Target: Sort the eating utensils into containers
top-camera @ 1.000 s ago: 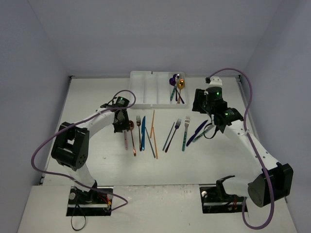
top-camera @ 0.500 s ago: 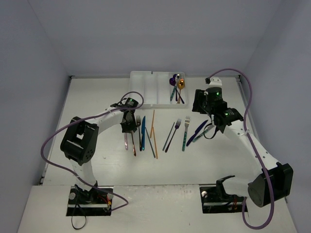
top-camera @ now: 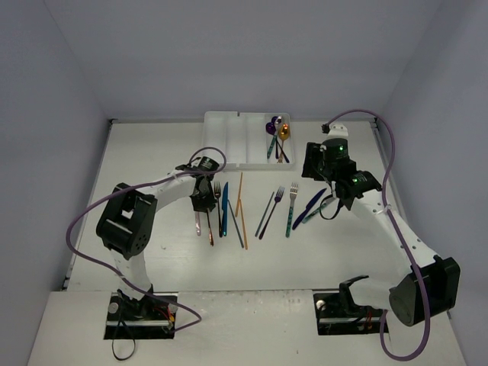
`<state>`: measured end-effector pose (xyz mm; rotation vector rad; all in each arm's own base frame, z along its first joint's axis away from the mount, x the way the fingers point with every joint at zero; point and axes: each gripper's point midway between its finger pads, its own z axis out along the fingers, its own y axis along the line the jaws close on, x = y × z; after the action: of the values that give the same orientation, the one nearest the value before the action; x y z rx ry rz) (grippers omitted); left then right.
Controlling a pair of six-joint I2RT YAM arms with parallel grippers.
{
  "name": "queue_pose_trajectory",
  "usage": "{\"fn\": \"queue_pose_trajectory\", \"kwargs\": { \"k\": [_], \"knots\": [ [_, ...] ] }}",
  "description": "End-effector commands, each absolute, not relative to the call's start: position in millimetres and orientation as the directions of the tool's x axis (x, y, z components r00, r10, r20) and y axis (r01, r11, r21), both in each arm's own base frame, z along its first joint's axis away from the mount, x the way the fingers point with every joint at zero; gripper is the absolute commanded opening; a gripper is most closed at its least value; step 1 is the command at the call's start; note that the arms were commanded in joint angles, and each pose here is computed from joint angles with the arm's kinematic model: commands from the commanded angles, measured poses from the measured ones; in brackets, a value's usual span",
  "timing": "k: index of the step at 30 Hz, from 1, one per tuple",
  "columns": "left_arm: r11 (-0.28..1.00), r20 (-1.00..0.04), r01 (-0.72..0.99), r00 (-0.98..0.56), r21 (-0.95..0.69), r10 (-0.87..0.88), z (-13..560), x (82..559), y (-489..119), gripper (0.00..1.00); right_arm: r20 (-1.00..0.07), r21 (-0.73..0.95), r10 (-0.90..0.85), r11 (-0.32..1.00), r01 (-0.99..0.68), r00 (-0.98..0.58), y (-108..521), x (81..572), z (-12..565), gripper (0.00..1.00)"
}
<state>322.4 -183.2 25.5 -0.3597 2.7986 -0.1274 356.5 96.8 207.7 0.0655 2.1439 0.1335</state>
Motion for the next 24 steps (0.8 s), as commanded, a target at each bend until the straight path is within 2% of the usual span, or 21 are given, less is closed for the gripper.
{"fn": "queue_pose_trajectory", "kwargs": {
  "k": [1, 9, 14, 20, 24],
  "knots": [
    [0.962, -0.302, -0.254, -0.914, -0.098, -0.272, 26, 319, -180, 0.16, -0.864, 0.145, 0.122, 0.989, -0.010, -0.489, 95, 356, 226, 0.54],
    [0.963, -0.280, -0.254, -0.921, -0.094, -0.270, 20, 315, -180, 0.01, -0.866, 0.159, 0.134, 0.987, -0.010, -0.481, 94, 350, 229, 0.54],
    [0.965, -0.297, -0.233, -0.919, -0.119, -0.258, 33, 319, -184, 0.00, -0.867, 0.171, 0.140, 0.985, -0.023, -0.477, 96, 347, 234, 0.54],
    [0.955, -0.415, -0.163, -0.873, -0.248, -0.256, 104, 337, -198, 0.00, -0.878, 0.226, 0.126, 0.959, -0.168, -0.461, 120, 342, 258, 0.55],
    [0.931, -0.525, -0.066, -0.810, -0.360, -0.260, 173, 350, -211, 0.00, -0.883, 0.274, 0.103, 0.905, -0.326, -0.458, 151, 333, 278, 0.62]
  ]
}}
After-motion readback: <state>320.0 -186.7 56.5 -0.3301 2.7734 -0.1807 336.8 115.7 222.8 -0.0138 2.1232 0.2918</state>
